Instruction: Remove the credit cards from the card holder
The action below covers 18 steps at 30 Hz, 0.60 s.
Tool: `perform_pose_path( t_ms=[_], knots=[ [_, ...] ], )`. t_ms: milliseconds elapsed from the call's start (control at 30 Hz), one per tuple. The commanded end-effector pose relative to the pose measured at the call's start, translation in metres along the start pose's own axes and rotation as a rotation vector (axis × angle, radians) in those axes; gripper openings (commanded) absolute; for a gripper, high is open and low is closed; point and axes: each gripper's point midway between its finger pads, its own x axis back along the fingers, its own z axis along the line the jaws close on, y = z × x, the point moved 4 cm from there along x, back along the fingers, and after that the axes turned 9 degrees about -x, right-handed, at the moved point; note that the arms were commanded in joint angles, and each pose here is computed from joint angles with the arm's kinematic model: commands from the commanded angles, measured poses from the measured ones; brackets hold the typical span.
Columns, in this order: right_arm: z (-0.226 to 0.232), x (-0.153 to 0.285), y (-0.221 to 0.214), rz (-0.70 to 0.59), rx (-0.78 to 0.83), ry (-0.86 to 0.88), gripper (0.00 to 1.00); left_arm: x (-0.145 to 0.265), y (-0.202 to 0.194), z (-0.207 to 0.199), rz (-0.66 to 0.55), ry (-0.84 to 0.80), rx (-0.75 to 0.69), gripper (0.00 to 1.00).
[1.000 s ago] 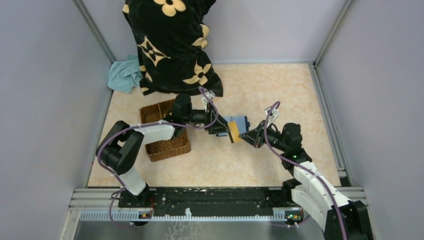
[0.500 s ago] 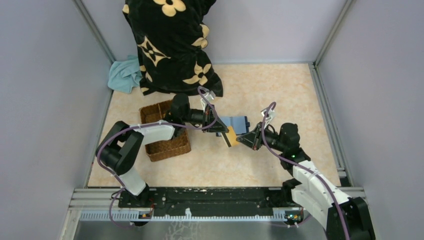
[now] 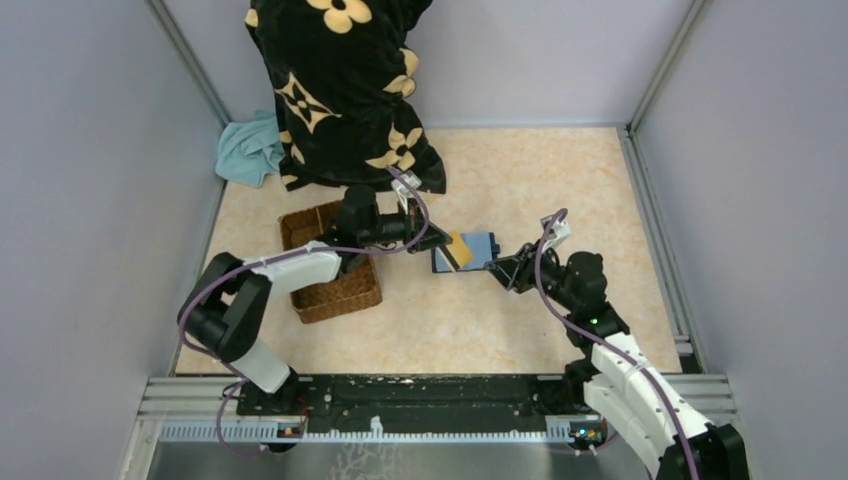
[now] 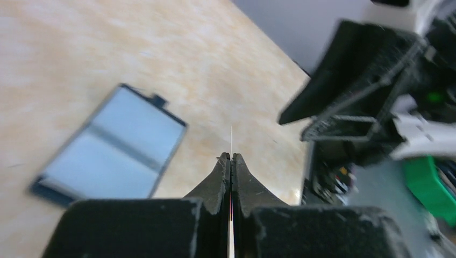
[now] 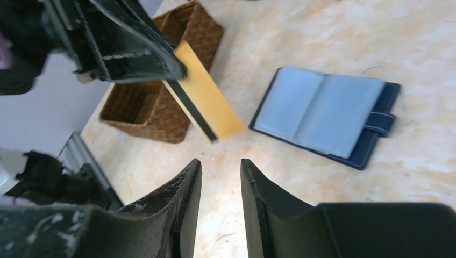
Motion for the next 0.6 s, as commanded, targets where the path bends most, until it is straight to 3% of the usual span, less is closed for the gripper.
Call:
perform_pose_path(
  t_ms=[0, 133, 300, 400, 567],
  knots=[
    [-0.007, -0.002, 0.028, -0.086, 0.085, -0.117, 0.34, 0.032, 0.036, 0.047, -0.097, 0.477, -0.001, 0.00],
    [-0.015, -0.014, 0.022, -0.034, 0.065, -0.124, 0.34, 0.075, 0.053, 0.076, -0.166, 0.826, 0.043, 0.00],
    [-0.019, -0.029, 0.023, -0.017, 0.055, -0.106, 0.33, 0.127, 0.065, 0.095, -0.222, 1.150, 0.046, 0.00],
    [-0.022, -0.037, 0.024, 0.001, 0.057, -0.101, 0.33, 0.151, 0.071, 0.097, -0.255, 1.283, 0.015, 0.00],
    [-0.027, -0.045, 0.022, 0.010, 0.047, -0.096, 0.32, 0.180, 0.066, 0.111, -0.193, 1.480, 0.041, 0.00]
  ],
)
